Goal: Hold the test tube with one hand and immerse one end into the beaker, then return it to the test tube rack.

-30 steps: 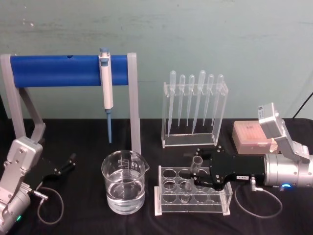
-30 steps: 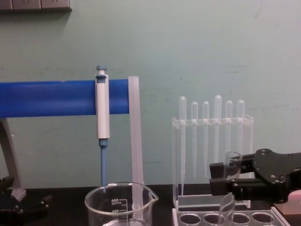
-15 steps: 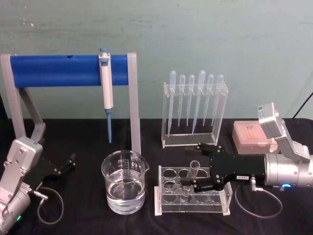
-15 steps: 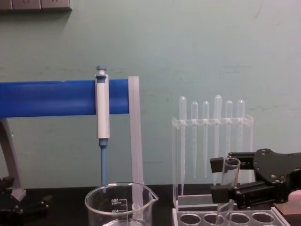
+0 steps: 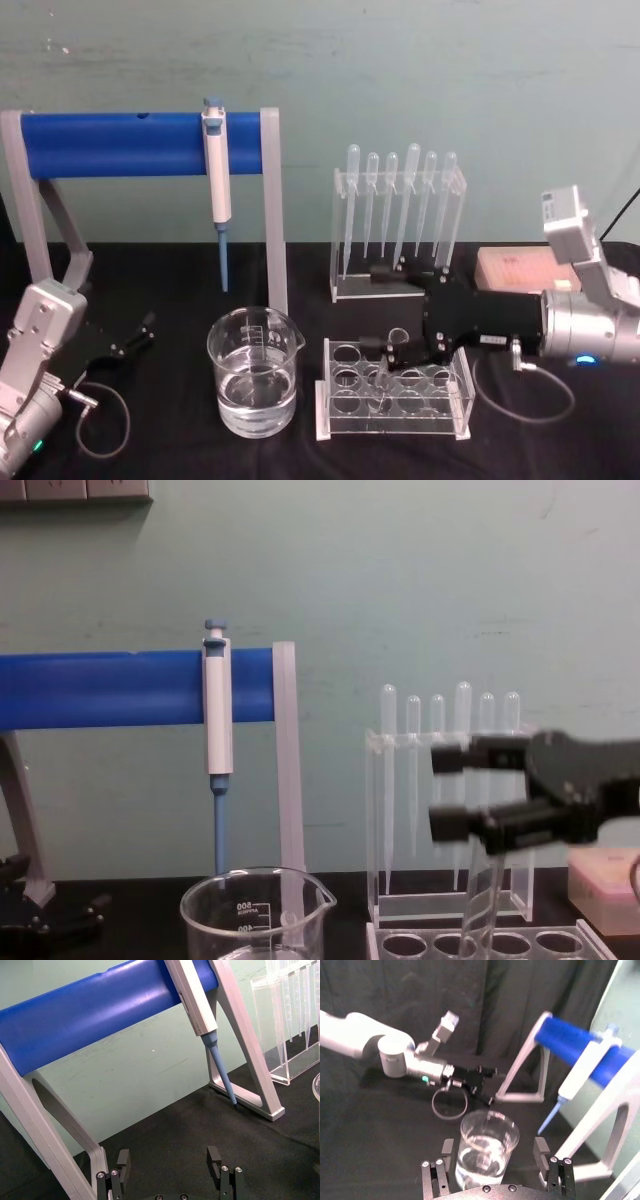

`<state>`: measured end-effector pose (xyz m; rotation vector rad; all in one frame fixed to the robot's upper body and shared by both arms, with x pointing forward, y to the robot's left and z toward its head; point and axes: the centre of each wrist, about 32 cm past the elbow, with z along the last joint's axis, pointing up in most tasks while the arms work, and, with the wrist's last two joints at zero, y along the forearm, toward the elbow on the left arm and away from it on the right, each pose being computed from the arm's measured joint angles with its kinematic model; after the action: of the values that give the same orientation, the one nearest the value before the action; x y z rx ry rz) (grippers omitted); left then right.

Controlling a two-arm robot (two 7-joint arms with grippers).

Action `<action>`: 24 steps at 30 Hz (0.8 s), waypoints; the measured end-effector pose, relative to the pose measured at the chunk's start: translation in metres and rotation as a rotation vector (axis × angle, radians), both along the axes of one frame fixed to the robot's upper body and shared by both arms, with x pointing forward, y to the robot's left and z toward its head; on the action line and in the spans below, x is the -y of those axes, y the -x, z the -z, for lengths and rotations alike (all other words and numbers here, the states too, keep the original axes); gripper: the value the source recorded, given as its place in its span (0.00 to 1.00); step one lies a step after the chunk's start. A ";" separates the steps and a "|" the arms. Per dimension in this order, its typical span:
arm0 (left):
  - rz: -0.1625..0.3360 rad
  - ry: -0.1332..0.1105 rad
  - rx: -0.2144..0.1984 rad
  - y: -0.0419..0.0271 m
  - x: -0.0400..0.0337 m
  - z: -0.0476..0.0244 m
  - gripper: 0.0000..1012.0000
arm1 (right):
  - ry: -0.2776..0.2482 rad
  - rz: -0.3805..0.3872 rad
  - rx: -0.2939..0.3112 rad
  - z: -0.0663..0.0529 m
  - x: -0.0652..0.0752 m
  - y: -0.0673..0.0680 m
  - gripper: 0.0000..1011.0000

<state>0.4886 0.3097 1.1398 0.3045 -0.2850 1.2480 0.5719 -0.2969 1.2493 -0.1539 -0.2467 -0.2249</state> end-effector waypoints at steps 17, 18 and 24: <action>0.000 0.000 0.000 0.0000 0.0000 0.0000 0.99 | -0.112 0.420 0.089 -0.008 0.009 0.052 0.99; 0.000 0.000 0.000 0.0000 0.0000 0.0000 0.99 | -0.112 0.453 0.081 -0.006 0.009 0.055 0.99; 0.000 0.000 0.000 0.0000 0.0000 0.0000 0.99 | -0.109 0.737 0.042 0.014 0.007 0.079 0.99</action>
<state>0.4886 0.3097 1.1398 0.3045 -0.2851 1.2480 0.4929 -0.3043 1.2348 -0.1264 -0.2100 -0.9724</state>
